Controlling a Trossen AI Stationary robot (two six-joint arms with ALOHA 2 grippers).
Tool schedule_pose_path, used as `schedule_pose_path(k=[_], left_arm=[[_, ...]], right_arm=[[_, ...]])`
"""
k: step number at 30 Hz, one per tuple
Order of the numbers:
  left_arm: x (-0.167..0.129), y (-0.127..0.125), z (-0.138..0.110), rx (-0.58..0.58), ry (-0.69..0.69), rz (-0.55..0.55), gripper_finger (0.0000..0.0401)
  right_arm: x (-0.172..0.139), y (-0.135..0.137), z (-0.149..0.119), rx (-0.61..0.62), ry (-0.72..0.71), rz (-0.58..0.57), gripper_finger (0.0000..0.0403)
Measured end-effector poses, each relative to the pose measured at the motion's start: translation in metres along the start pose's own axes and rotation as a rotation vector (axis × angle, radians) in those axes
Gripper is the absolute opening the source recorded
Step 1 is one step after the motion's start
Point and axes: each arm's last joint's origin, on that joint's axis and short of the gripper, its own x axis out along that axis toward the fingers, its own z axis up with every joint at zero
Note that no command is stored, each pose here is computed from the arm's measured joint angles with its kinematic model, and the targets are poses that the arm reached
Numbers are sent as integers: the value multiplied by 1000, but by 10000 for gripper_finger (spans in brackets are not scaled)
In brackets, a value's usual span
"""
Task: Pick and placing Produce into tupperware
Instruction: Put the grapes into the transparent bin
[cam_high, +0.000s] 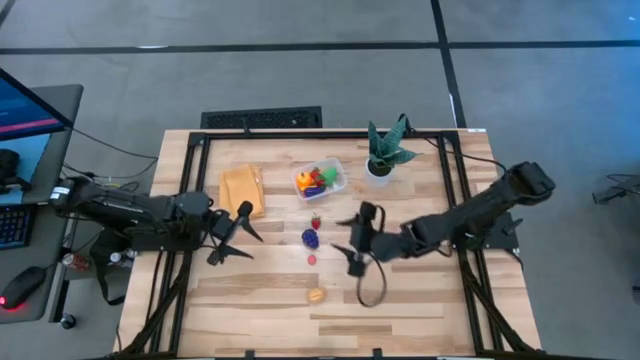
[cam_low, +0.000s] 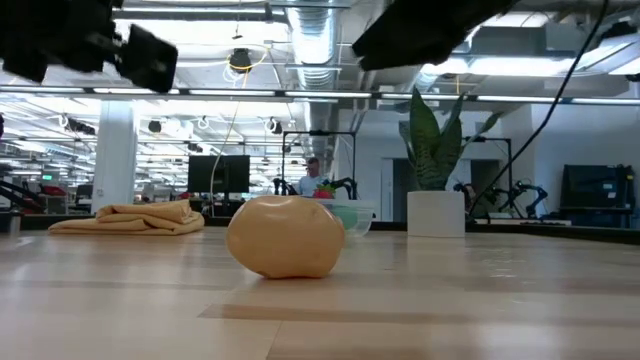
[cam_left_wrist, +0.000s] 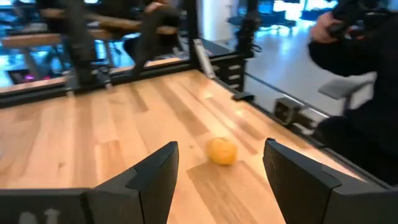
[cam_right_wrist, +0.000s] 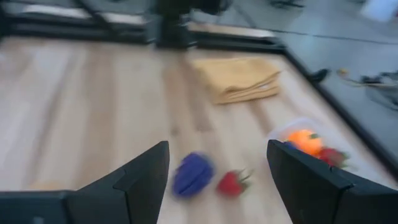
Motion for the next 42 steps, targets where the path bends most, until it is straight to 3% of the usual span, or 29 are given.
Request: schedule_pose_path(k=[10, 21, 32, 42], left_arm=[[-4, -1, -36, -37, -77, 142, 224], [9, 3, -50, 79, 98, 294, 224], [24, 8, -59, 148, 136, 293, 224], [52, 18, -61, 196, 218, 277, 224]], right_arm=[[-40, 43, -20, 55, 115, 133, 265], [-63, 63, -50, 189, 154, 102, 265], [-65, 66, -82, 367, 104, 115, 265], [-62, 62, -99, 406, 59, 141, 265]])
